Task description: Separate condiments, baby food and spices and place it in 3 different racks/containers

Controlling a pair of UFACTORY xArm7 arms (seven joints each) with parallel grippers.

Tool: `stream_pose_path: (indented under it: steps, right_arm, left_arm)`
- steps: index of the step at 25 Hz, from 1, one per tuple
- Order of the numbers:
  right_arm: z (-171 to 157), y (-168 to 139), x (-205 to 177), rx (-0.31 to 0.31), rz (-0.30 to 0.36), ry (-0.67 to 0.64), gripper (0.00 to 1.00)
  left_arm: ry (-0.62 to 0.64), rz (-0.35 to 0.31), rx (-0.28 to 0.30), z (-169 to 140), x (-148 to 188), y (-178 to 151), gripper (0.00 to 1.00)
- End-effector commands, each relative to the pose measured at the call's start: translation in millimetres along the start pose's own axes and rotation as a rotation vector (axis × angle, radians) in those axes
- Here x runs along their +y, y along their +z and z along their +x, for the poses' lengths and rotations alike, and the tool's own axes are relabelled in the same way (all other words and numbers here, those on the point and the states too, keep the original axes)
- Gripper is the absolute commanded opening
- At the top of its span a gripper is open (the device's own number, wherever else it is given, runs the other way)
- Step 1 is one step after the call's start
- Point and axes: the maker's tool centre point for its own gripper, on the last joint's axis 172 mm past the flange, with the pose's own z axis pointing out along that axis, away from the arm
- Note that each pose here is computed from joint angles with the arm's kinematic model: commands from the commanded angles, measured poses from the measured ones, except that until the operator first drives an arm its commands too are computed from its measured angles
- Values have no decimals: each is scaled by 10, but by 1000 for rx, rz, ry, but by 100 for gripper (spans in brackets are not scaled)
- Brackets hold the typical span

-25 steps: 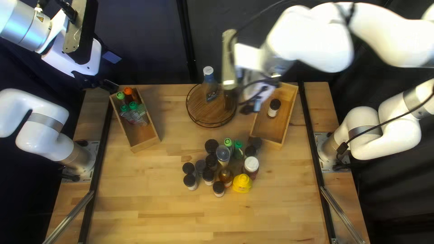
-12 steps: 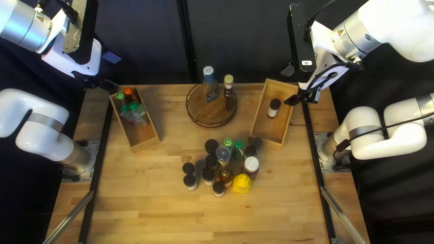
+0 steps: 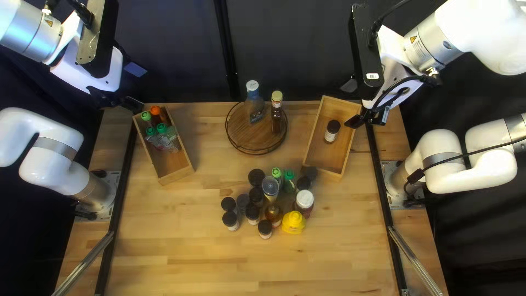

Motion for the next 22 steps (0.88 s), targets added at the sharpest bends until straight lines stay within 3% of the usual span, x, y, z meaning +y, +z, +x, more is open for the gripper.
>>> stream_pose_path:
  steps: [1,5,9,14,22]
  right_arm:
    - [0,0,0,0,0,0,100]
    - [0,0,0,0,0,0,100]
    - [0,0,0,0,0,0,100]
    - [0,0,0,0,0,0,100]
    - [0,0,0,0,0,0,100]
  left_arm:
    - [8,3,23,211,128,491,100]
    - [14,3,-18,346,223,943,100]
    - [19,-19,-108,403,394,1522,100]
    - [42,-39,-197,374,630,1988,100]
    - [42,-87,-252,350,798,2776,100]
